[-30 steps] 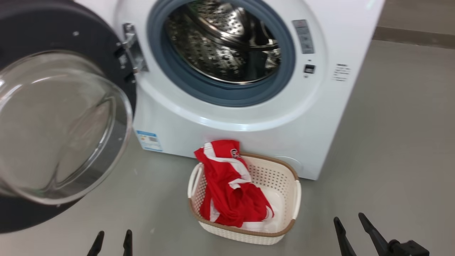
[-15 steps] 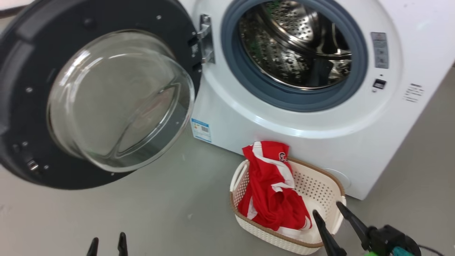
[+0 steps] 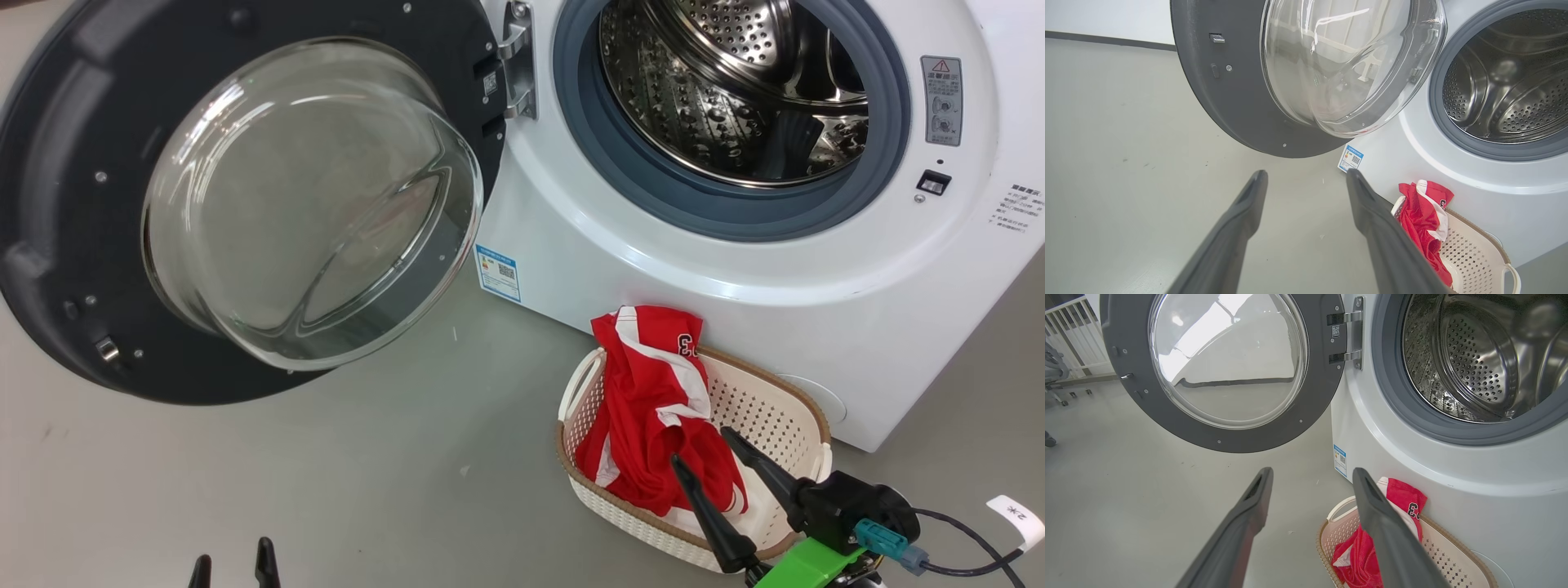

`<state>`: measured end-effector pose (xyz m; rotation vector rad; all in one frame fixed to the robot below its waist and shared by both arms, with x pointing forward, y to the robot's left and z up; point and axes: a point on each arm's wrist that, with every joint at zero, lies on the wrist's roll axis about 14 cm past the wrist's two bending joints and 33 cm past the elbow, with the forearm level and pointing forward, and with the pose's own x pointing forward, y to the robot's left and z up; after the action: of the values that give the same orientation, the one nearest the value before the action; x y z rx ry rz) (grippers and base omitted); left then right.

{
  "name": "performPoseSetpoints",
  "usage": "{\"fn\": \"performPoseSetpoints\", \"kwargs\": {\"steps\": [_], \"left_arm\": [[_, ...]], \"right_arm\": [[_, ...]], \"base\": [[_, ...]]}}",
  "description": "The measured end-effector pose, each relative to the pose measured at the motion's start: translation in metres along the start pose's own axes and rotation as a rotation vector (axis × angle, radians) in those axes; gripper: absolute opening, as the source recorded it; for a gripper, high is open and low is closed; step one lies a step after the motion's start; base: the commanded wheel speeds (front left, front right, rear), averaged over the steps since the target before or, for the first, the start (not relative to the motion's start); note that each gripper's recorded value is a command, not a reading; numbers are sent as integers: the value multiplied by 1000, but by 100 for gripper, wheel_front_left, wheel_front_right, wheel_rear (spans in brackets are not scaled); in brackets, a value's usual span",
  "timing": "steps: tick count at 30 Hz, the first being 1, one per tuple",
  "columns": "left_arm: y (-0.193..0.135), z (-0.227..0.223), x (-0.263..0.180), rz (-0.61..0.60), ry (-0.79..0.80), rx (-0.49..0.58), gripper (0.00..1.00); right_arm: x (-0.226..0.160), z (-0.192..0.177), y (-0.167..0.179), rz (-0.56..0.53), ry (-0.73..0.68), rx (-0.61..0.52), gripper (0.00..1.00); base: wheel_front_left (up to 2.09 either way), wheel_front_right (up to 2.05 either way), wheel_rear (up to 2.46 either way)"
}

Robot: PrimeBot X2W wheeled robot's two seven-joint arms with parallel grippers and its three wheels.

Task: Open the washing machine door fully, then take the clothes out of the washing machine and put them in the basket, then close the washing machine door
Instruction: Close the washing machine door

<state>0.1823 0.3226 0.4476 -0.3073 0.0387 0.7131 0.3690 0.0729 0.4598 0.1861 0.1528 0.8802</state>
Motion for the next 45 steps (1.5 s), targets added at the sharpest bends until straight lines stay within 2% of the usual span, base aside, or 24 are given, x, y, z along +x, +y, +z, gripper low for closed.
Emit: {"fn": "performPoseSetpoints", "kwargs": {"steps": [5, 6, 7, 8, 9, 12, 17, 23, 25, 26, 29, 32, 35, 39, 45], "left_arm": [[-2, 5, 1, -3, -16, -3, 100], [-2, 7, 1, -4, -24, -12, 82], [-2, 11, 2, -3, -35, -26, 43], [-2, 16, 3, -9, -50, -37, 9], [-2, 22, 4, -16, -71, -44, 0], [-3, 55, 11, -45, -175, -47, 0], [-11, 150, 26, -113, -465, -25, 0], [-15, 242, 38, -173, -709, 61, 0], [-15, 256, 40, -182, -741, 57, 0], [-14, 281, 47, -191, -795, 20, 0], [-11, 302, 55, -199, -831, -28, 0], [-4, 323, 69, -198, -836, -4, 0], [9, 333, 87, -181, -812, -84, 0], [23, 340, 113, -148, -738, -94, 0], [37, 328, 153, -94, -557, -190, 0]], "right_arm": [[0, 0, 1, 1, 1, 2, 100], [0, 1, 0, -1, -1, 3, 100], [-1, 2, 0, -5, -4, 3, 100], [-1, 3, -2, -10, -8, 4, 100], [-1, 5, -3, -18, -15, 5, 100], [-4, 8, -9, -48, -29, 19, 100], [-13, 5, -15, -93, -32, 45, 100], [-20, -2, -24, -137, -27, 67, 100], [-21, -2, -26, -144, -28, 69, 100], [-22, -2, -30, -157, -32, 74, 100], [-23, -5, -32, -167, -28, 78, 100], [-24, -7, -34, -178, -24, 82, 100], [-24, -8, -37, -186, -24, 79, 100], [-24, -8, -42, -200, -29, 87, 100], [-26, -13, -49, -216, -20, 92, 100]], "base": [[0, 0, 0], [0, 0, 0], [0, 0, 0], [0, 0, 0], [0, 0, 0], [0, 0, 0], [0, 0, 0], [0, 0, 0], [0, 0, 0], [0, 0, 0], [0, 0, 0], [0, 0, 0], [0, 0, 0], [0, 0, 0], [0, 0, 0]]}}
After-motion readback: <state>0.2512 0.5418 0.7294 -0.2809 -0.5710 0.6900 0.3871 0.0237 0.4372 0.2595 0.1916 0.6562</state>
